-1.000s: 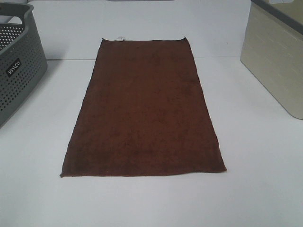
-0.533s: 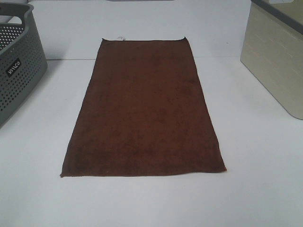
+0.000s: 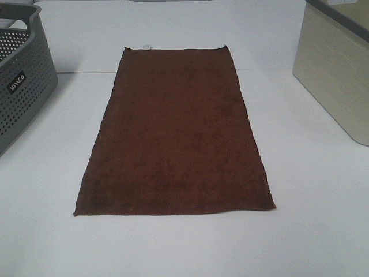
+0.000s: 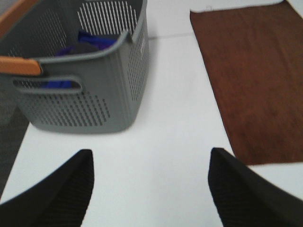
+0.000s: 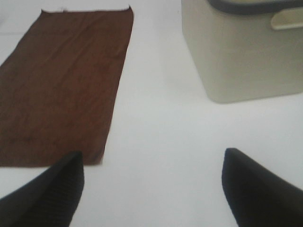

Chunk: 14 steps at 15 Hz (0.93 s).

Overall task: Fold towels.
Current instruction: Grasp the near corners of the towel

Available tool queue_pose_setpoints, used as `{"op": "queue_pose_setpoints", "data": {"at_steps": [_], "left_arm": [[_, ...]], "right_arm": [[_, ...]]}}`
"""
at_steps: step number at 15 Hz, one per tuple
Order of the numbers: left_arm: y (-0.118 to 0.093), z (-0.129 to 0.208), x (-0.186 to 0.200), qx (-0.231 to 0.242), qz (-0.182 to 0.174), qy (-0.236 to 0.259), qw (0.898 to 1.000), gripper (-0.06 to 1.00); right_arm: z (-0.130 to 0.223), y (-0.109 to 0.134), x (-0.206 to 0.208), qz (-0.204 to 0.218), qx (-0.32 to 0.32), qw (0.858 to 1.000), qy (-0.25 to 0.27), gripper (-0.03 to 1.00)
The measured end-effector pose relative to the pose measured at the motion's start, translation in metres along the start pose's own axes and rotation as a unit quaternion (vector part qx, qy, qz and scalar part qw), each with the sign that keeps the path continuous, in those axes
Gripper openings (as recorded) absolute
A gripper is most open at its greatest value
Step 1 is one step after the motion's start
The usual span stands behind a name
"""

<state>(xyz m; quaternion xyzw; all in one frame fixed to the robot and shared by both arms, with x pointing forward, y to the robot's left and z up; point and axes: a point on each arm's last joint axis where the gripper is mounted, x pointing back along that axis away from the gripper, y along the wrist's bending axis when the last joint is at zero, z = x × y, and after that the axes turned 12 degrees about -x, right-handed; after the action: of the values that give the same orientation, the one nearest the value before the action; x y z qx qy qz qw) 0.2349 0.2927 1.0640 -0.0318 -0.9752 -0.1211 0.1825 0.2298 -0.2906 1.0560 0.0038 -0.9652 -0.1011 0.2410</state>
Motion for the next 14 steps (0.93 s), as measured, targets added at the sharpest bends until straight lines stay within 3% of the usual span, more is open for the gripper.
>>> {"op": "queue_pose_setpoints", "data": {"at_steps": [3, 6, 8, 10, 14], "left_arm": [[0.009, -0.025, -0.018, 0.048, -0.018, -0.089, 0.995, 0.66], [0.014, -0.041, -0.068, 0.154, 0.012, -0.089, 0.984, 0.66], [0.018, -0.046, -0.106, 0.220, 0.027, -0.036, 0.975, 0.66], [0.018, -0.048, -0.146, 0.258, 0.052, 0.057, 0.963, 0.66], [0.008, -0.050, -0.217, 0.250, 0.157, 0.223, 0.929, 0.66]], "right_arm": [[-0.024, 0.003, -0.008, -0.005, -0.004, 0.999, -0.049, 0.75], [-0.053, 0.006, -0.034, -0.016, -0.060, 0.995, -0.076, 0.74], [-0.071, 0.009, -0.055, -0.029, -0.075, 0.994, -0.080, 0.74], [-0.076, 0.009, -0.085, -0.015, -0.083, 0.996, -0.021, 0.74], [-0.066, 0.004, -0.151, 0.027, -0.080, 0.988, 0.126, 0.74]]}}
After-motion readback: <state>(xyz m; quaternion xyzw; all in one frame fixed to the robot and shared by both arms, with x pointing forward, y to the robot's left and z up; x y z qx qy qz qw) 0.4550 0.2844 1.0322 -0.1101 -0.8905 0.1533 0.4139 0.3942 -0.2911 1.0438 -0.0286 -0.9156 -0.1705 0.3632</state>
